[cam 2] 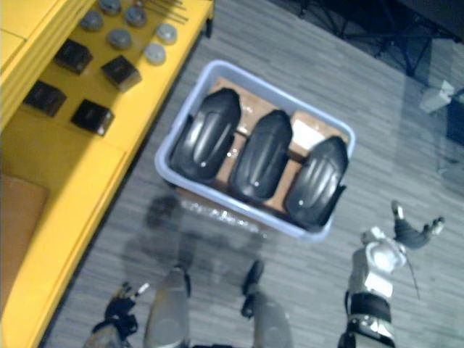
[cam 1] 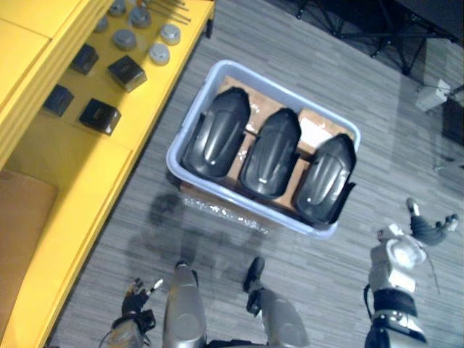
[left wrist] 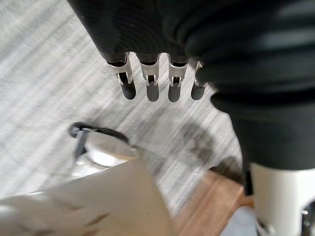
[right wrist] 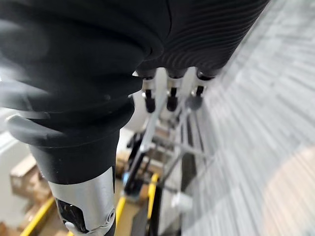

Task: Walk over and take plastic housings, then place them on the shelf

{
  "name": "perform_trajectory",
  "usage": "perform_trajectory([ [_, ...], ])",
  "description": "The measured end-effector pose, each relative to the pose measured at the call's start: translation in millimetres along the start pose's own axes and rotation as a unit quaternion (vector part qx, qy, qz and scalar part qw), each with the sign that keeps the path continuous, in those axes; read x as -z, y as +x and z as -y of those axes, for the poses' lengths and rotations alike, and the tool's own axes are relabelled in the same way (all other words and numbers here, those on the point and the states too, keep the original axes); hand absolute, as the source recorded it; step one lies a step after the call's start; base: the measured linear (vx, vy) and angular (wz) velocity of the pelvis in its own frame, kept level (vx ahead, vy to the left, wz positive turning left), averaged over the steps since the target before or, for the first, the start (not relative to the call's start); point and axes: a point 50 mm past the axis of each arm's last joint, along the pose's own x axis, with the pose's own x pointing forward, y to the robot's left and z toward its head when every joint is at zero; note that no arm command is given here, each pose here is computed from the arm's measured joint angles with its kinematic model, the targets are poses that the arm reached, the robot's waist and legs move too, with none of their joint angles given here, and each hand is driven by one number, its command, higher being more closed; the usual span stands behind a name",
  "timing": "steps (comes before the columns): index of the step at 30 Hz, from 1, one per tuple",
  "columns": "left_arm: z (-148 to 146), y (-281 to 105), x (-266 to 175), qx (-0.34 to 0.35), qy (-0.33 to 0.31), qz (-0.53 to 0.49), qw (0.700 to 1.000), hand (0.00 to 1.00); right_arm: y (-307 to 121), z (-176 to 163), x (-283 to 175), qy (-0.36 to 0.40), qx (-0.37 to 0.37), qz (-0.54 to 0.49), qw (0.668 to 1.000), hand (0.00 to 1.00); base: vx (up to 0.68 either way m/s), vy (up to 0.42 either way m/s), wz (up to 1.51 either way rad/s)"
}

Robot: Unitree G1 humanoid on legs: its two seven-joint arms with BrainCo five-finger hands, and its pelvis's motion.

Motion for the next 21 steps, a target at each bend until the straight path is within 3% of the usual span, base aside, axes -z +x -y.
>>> perform_trajectory([
  [8,15.6,0.6,2.6,0.027,-0.002,-0.007,1.0,0.0,12.7,11.5,17.5,-0.029,0.013,-0.06,0.998,0.0,-0.04,-0.022,0.05],
  [21,17.6,-1.9,20.8,0.033,-0.004,-0.052,0.998,0.0,45.9,7.7,-13.4,-0.047,0.03,-0.03,0.998,0.0,-0.01,-0.005,0.06],
])
